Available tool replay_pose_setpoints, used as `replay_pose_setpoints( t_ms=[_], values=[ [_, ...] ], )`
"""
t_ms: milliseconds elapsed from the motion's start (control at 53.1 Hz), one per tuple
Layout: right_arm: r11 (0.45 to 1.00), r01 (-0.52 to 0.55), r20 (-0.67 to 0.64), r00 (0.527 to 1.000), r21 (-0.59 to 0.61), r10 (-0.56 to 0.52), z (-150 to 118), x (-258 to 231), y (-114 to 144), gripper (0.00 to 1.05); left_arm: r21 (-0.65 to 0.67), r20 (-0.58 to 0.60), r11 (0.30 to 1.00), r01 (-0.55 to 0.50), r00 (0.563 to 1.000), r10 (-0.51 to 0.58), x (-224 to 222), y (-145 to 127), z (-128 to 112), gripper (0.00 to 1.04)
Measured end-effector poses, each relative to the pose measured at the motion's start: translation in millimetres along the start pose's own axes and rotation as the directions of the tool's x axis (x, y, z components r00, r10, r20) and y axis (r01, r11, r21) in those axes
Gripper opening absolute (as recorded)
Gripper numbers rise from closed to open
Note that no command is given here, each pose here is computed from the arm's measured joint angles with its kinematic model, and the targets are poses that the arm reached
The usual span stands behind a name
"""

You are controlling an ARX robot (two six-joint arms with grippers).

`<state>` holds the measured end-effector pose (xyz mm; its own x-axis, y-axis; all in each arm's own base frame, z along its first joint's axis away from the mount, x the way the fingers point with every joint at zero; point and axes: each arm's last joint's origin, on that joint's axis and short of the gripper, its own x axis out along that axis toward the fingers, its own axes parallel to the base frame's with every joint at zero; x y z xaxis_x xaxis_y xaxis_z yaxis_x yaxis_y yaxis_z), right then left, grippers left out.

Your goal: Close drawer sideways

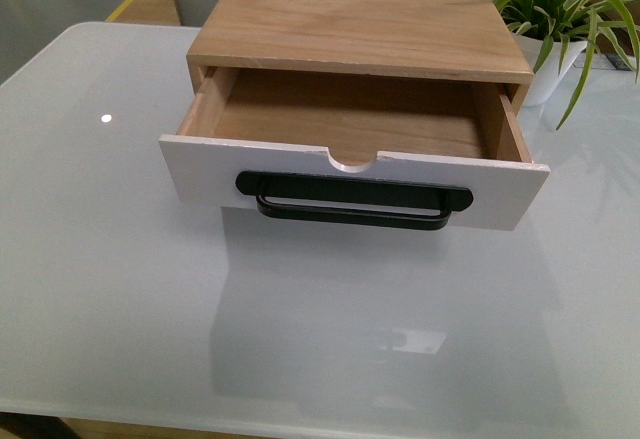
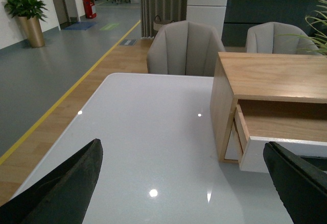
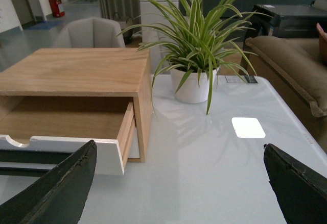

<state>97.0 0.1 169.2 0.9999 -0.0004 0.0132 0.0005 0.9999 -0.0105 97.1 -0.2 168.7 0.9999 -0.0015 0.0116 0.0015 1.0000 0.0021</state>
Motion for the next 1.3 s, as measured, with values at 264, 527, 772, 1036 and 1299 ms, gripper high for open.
replay_pose_setpoints(
  t_ms=[264, 527, 772, 1036, 1299],
  values=[
    [1.000, 0.000, 0.000, 1.000, 0.000, 0.000, 0.0, 0.0, 0.0, 0.96, 0.000, 0.000, 1.000, 0.000, 1.000, 0.000, 0.0, 0.0, 0.0, 0.96],
    [1.000, 0.000, 0.000, 1.000, 0.000, 0.000, 0.0, 0.0, 0.0, 0.96, 0.000, 0.000, 1.000, 0.000, 1.000, 0.000, 0.0, 0.0, 0.0, 0.96],
    [0.982, -0.093, -0.351, 0.936, -0.166, 0.030, -5.1, 13.1, 8.5, 0.96, -0.071, -0.427, 0.997, 0.003, 0.904, -0.034, 5.4, -8.1, -3.2, 0.96],
    [0.793, -0.397, -0.430, 0.882, -0.462, 0.191, -12.6, 74.7, 35.7, 0.96, -0.035, -0.474, 0.935, 0.352, 0.818, -0.326, 66.7, -46.0, -1.2, 0.96],
    [0.542, -0.624, -0.549, 0.772, -0.562, 0.321, -26.1, 120.8, 66.6, 0.96, 0.004, -0.523, 0.836, 0.549, 0.714, -0.466, 119.4, -72.6, -22.6, 0.96]
  ],
)
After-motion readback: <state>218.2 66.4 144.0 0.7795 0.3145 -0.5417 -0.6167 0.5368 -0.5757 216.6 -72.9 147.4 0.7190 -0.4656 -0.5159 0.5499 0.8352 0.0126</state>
